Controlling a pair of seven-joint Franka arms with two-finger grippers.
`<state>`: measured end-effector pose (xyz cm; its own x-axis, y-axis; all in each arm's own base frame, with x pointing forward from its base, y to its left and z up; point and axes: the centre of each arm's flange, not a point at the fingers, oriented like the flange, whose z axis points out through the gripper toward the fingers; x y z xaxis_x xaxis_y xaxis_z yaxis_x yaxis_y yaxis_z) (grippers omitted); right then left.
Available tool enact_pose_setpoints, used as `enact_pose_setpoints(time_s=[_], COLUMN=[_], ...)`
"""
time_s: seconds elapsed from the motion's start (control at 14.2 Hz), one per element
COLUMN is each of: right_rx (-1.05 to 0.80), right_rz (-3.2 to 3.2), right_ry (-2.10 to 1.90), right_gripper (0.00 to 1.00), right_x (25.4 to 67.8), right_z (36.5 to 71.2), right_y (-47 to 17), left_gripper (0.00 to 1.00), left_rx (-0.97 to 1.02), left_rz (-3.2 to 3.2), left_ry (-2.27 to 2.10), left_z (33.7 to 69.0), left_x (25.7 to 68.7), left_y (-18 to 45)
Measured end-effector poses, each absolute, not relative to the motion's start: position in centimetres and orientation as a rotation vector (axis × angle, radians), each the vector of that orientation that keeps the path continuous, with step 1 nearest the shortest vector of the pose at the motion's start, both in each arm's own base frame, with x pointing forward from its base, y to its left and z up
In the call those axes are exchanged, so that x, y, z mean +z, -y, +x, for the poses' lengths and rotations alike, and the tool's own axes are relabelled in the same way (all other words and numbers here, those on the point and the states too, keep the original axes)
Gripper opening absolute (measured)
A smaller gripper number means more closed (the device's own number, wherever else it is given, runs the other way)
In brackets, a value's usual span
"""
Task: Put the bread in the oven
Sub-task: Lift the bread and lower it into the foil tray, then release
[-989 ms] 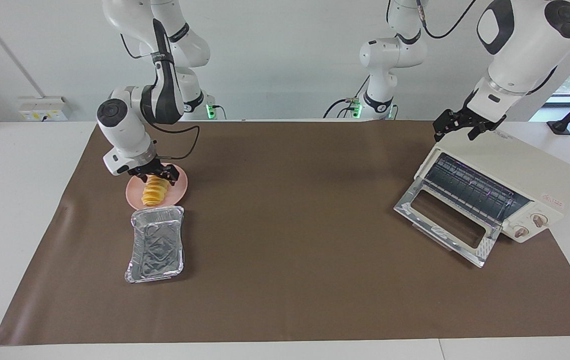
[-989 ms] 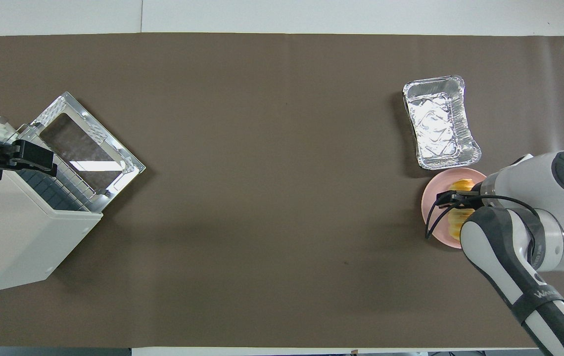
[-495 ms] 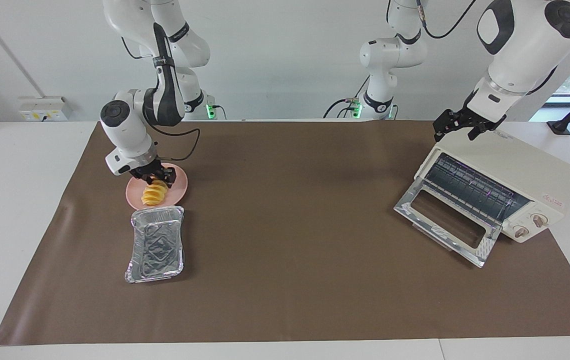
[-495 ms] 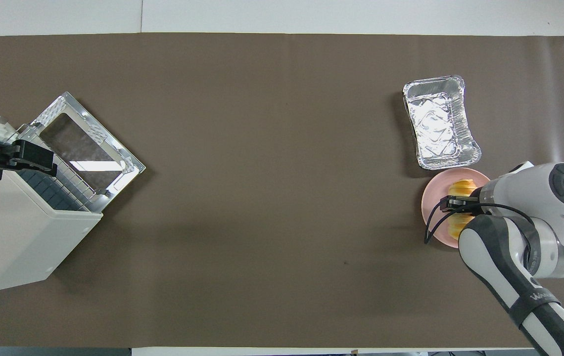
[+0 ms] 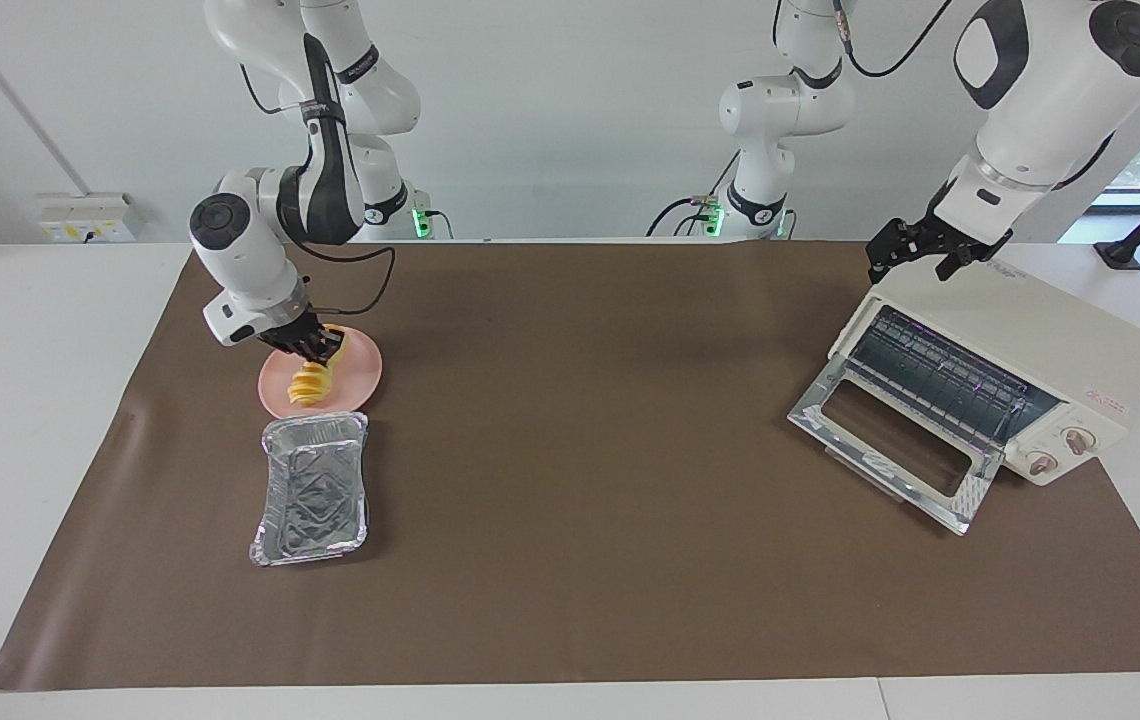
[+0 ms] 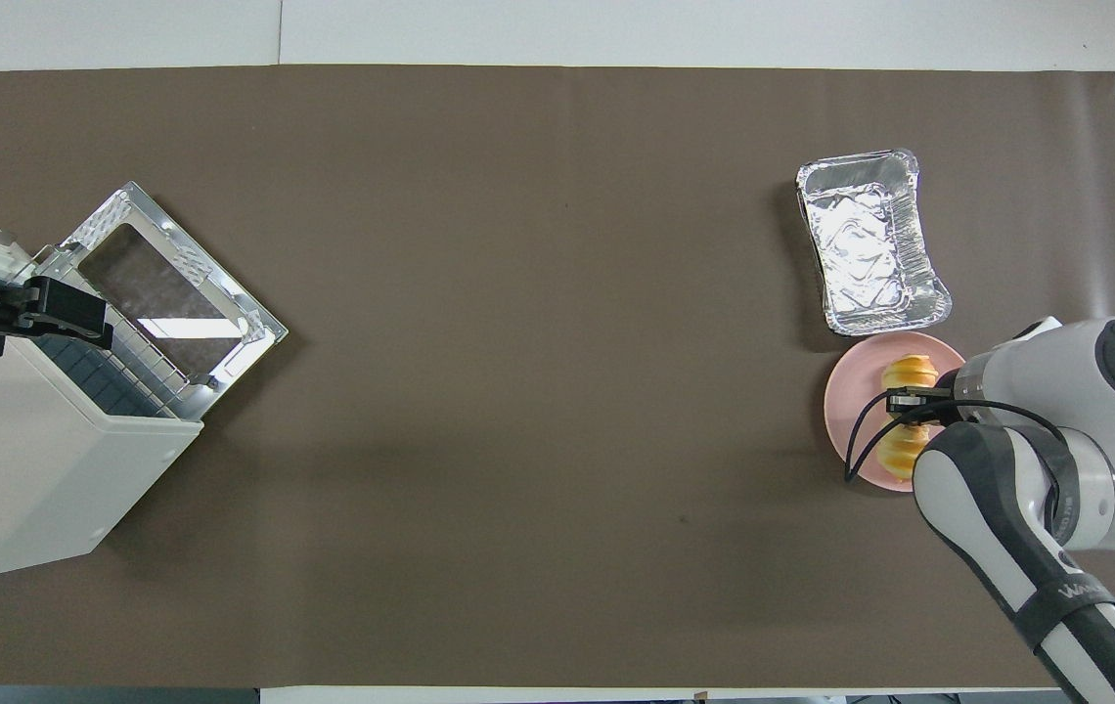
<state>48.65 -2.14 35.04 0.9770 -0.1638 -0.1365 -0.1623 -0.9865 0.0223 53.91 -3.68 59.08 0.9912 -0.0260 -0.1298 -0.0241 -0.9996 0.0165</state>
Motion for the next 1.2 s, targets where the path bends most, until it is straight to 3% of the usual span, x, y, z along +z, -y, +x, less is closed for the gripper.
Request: enact_pose_setpoints(time_s=[0.28, 0.57, 1.13, 1.2], right_rx=[-0.125, 0.013, 0.141, 0.140], right_rz=[3.124, 3.138, 3.147, 3.150], right_ry=[0.251, 0.176, 0.060, 0.047], right_gripper=[0.08, 0.08, 0.08, 0.11], right_x=[41.1, 43.9, 38.6, 38.0], right_z=[51.4, 55.8, 63.9, 64.7], right_y=[2.1, 2.6, 3.0, 2.6], left_gripper=[1.00, 1.00, 1.00, 1.00], left_rx=[-0.204, -0.204, -0.204, -0.204], left_rz=[3.120, 3.120, 3.120, 3.120], left_ry=[0.039, 0.039, 0.039, 0.039], left_z=[53.9, 53.9, 53.9, 53.9], left_x=[59.1, 59.1, 59.1, 59.1], left_y=[3.7, 3.7, 3.7, 3.7])
